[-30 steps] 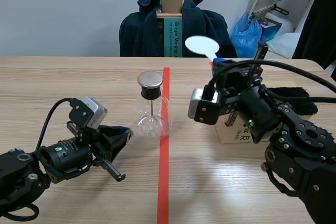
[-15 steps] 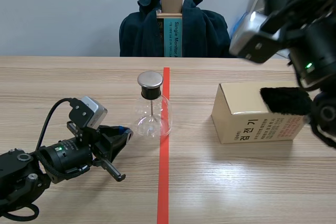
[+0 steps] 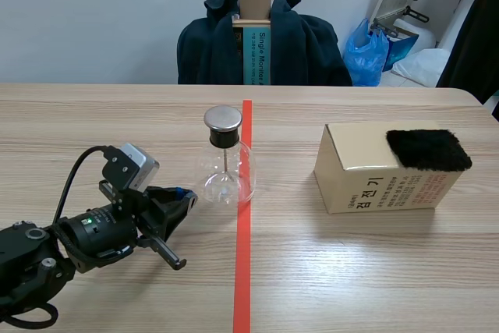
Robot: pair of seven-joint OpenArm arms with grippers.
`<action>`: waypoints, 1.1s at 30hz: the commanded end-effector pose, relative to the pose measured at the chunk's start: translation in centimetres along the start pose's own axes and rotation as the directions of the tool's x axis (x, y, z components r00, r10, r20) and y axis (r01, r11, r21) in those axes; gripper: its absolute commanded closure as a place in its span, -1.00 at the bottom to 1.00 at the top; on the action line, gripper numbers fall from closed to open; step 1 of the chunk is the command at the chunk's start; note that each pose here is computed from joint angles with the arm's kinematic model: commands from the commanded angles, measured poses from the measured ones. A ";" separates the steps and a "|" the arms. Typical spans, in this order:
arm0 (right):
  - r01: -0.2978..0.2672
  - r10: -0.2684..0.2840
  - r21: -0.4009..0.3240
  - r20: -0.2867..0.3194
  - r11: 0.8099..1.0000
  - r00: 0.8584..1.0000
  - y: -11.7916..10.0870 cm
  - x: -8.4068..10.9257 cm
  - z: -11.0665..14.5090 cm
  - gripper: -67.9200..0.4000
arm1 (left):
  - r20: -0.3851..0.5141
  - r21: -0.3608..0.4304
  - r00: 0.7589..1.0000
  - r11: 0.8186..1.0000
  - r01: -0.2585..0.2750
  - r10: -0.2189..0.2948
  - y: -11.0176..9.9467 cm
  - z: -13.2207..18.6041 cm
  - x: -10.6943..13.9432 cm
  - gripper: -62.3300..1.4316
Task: Do the electroscope experiment.
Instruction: 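Move the plate toward and away from the electroscope, then rub the plate on the fur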
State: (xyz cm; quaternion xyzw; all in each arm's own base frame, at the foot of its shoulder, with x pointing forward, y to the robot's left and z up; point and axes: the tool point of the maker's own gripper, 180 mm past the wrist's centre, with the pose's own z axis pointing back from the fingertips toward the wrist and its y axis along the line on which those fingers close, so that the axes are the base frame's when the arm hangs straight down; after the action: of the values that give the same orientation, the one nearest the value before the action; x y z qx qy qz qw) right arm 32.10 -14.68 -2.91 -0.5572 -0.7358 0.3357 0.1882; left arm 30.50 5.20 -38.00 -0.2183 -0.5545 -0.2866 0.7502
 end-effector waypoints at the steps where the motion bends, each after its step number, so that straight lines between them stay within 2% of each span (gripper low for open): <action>1: -0.014 0.014 -0.068 -0.011 0.998 1.000 -1.5 -0.4 0.0 0.96 | 0.050 0.005 0.999 1.000 0.003 -0.003 0.3 -0.3 1.6 0.86; 5: -0.018 0.018 0.000 -0.031 1.000 0.999 -0.3 -0.7 1.8 0.96 | 0.050 0.005 0.999 1.000 0.003 -0.003 0.3 -0.3 1.6 0.86; 8: -0.033 0.037 0.091 -0.049 0.995 0.998 1.0 -1.2 4.4 0.96 | 0.050 0.005 0.999 1.000 0.003 -0.003 0.3 -0.3 1.6 0.86; 10: -0.032 0.044 0.165 -0.069 0.986 0.997 1.9 -1.5 6.6 0.96 | 0.050 0.005 0.999 1.000 0.003 -0.004 0.4 -0.3 1.6 0.86; 13: -0.029 0.047 0.299 -0.055 0.954 0.997 3.8 -1.4 10.5 0.96 | 0.042 0.004 0.999 1.000 0.010 -0.010 0.6 0.0 1.4 0.86; 18: -0.004 0.049 0.493 -0.078 0.870 0.996 7.3 -2.0 17.0 0.96 | 0.024 0.007 0.998 0.999 0.052 -0.052 1.7 1.2 1.5 0.82; 19: 0.000 0.054 0.522 -0.088 0.853 0.995 8.0 -2.2 18.1 0.96 | 0.024 -0.002 0.998 0.998 0.063 -0.063 1.8 1.6 1.6 0.68; 21: 0.008 0.067 0.571 -0.110 0.821 0.992 9.3 -2.8 20.3 0.96 | 0.028 -0.020 0.996 0.996 0.087 -0.087 1.5 2.5 2.1 0.22; 23: 0.011 0.085 0.604 -0.130 0.797 0.988 10.5 -3.5 21.9 0.96 | 0.039 -0.039 0.994 0.993 0.108 -0.107 0.9 3.5 2.8 -0.26; 24: 0.014 0.094 0.616 -0.142 0.788 0.985 11.0 -3.8 22.5 0.96 | 0.046 -0.045 0.992 0.992 0.118 -0.116 0.7 4.1 3.2 -0.43; 26: 0.014 0.112 0.632 -0.159 0.775 0.981 12.0 -4.2 23.3 0.96 | 0.069 -0.053 0.990 0.990 0.129 -0.125 0.2 5.4 4.2 -0.60; 28: 0.014 0.125 0.639 -0.171 0.769 0.977 12.9 -4.5 23.7 0.96 | 0.083 -0.066 0.987 0.988 0.142 -0.137 -0.5 6.7 5.1 -0.69; 33: 0.015 0.123 0.635 -0.173 0.773 0.977 14.2 -4.5 23.3 0.96 | 0.104 -0.106 0.984 0.982 0.157 -0.146 -2.9 9.9 7.0 -0.96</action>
State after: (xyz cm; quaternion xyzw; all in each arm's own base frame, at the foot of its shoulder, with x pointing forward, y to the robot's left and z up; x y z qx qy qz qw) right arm 27.42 -23.65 -31.47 -0.4883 -0.5186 0.5229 0.4681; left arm 23.38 8.19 -28.69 -0.2248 -0.5831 -0.3706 0.6871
